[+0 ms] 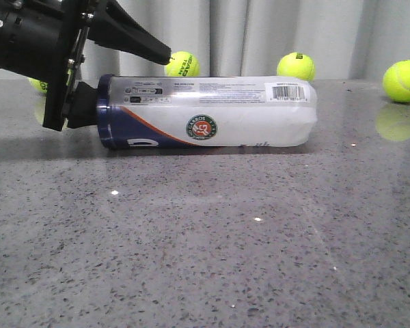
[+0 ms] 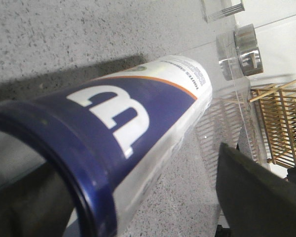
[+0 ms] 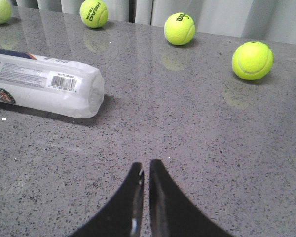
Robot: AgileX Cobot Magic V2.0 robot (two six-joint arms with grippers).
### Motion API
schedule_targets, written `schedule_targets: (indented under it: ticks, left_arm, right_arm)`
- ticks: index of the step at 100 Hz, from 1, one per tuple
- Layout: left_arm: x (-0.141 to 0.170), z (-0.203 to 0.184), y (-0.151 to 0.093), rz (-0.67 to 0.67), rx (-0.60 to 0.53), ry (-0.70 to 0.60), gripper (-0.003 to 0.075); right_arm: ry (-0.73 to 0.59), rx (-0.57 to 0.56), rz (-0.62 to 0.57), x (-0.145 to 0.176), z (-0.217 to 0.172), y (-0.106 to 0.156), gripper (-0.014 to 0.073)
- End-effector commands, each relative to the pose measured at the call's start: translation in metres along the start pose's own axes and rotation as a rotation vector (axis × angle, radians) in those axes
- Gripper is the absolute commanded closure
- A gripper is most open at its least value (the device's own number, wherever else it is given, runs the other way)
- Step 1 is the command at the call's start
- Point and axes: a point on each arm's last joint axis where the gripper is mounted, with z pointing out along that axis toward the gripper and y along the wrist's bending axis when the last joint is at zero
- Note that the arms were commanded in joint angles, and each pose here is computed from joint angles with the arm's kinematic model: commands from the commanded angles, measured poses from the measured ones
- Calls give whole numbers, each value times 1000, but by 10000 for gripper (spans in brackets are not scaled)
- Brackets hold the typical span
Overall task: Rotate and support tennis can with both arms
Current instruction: 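Lift the lid end with the left gripper, tilting the can upward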
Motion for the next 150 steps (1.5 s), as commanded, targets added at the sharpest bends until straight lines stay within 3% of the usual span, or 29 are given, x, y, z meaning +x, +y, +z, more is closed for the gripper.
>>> schedule_targets:
  ticks: [1, 35, 54, 102, 124, 150]
  left_arm:
    - [-7, -6, -29, 37, 121, -37, 228]
    - [-7, -6, -31, 31, 142, -38, 596]
    - [-7, -6, -31, 31, 145, -36, 741]
    - [-8, -9, -41, 67, 208, -3, 740]
    - [-18, -23, -76, 180, 217, -16, 740]
    - [-31, -49, -126, 298, 57, 42, 740]
  right_arm:
    - [-91, -5, -18, -14, -3, 1, 550]
    - [-91, -5, -18, -14, -3, 1, 550]
    - [-91, -5, -18, -14, -3, 1, 550]
    - [-91, -5, -18, -14, -3, 1, 550]
    - [-91, -5, -18, -14, -3, 1, 550]
    - [-91, -5, -18, -14, -3, 1, 550]
